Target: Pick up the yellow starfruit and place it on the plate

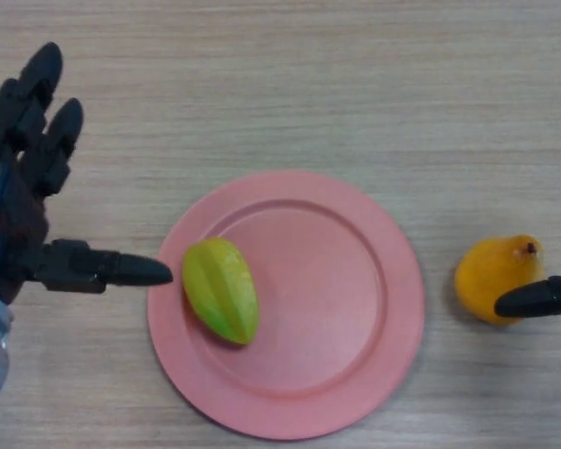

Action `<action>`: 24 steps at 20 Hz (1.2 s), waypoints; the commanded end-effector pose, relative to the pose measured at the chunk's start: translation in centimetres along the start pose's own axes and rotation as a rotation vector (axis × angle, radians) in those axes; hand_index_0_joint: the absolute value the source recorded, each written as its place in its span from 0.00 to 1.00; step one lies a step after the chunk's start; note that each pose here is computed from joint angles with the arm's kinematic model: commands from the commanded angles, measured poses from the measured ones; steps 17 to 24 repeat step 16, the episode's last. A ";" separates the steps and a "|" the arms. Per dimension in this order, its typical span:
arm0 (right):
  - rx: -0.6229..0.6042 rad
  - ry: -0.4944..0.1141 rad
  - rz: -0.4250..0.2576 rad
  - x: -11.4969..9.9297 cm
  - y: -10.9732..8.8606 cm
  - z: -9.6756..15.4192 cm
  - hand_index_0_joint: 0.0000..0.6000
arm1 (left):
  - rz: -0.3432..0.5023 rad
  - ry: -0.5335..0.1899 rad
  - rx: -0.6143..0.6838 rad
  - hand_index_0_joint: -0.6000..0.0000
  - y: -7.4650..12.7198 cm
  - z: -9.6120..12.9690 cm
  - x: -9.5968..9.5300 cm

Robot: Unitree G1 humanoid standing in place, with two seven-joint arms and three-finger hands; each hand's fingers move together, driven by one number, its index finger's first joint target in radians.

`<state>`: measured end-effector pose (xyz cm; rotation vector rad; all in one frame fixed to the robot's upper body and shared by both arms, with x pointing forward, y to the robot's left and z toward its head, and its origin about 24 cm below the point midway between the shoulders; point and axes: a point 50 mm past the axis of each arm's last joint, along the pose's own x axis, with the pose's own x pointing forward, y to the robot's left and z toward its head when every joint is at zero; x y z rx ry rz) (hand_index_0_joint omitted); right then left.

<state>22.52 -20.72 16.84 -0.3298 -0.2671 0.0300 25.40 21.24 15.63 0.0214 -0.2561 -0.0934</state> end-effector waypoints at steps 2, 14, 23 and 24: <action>-0.055 -0.179 -0.059 -0.1 -1.3 2.6 0.00 | 0.027 -0.223 0.069 1.00 0.9 3.9 0.0; -0.119 -0.201 -0.106 0.0 -1.2 3.0 0.00 | 0.040 -0.308 0.154 1.00 0.9 3.4 -0.1; -0.120 -0.201 -0.109 0.2 -1.3 3.1 0.00 | 0.037 -0.313 0.138 1.00 1.0 3.4 -0.2; -0.120 -0.201 -0.109 0.2 -1.3 3.1 0.00 | 0.037 -0.313 0.138 1.00 1.0 3.4 -0.2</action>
